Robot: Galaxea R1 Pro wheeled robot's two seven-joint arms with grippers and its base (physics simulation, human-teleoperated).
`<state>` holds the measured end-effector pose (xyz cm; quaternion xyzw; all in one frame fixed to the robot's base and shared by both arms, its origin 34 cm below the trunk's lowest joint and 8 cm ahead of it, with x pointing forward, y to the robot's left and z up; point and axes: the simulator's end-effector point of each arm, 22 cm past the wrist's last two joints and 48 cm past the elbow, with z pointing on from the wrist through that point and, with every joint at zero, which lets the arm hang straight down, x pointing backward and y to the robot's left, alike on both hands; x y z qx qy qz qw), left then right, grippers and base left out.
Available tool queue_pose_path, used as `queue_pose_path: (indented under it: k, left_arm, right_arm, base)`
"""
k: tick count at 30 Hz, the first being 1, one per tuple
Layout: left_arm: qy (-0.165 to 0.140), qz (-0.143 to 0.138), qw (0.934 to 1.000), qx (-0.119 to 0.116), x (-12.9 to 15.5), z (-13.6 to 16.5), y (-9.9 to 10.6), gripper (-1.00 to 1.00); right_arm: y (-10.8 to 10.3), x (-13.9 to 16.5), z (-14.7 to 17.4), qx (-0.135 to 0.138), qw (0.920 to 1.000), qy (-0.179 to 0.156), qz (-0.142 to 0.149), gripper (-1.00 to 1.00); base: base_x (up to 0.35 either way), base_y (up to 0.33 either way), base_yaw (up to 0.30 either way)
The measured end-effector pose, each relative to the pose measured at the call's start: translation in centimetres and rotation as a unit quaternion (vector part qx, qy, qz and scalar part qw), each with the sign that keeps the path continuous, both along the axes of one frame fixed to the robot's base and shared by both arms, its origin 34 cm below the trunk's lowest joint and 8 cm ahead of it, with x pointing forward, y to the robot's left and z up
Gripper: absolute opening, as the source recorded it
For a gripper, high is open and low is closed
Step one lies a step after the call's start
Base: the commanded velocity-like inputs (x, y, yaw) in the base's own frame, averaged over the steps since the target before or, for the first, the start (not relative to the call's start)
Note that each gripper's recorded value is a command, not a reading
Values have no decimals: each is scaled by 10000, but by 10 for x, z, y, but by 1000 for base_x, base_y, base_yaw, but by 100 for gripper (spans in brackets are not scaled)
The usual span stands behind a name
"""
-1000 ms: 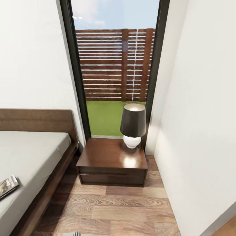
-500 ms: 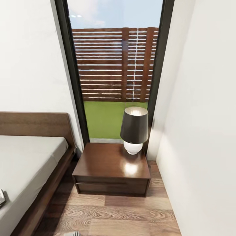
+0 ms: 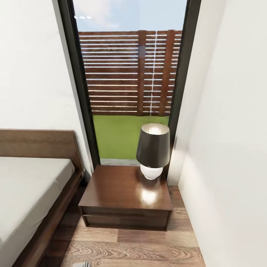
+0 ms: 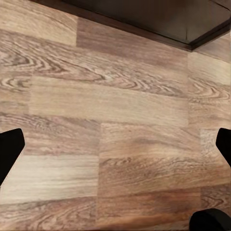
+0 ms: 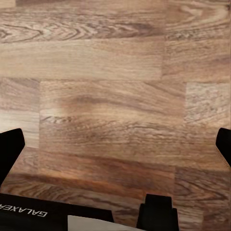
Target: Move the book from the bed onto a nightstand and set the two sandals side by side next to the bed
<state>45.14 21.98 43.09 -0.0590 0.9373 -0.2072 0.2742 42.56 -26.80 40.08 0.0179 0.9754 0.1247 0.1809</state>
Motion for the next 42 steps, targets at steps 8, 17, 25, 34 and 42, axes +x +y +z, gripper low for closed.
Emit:
queue_pose_path:
  k: [8,17,25,34,42]
  left_arm:
    - [2,0,10000,0,0,0,0,100]
    - [4,0,10000,0,0,0,0,100]
    - [19,1,10000,-1,-1,-1,0,100]
    - [38,1,10000,-1,-2,-2,0,100]
    - [41,1,10000,0,-3,-3,0,100]
  right_arm:
    - [0,0,0,0,10000,2,0,100]
    - [0,0,0,0,10000,2,0,100]
    - [0,-1,-1,0,10000,17,-1,100]
    - [0,-2,-2,0,10000,37,-1,100]
    - [0,-3,-2,0,10000,41,0,100]
  base:
    - [38,0,0]
    - [3,0,5]
    - [0,0,199]
    - [0,0,271]
    - [0,0,284]
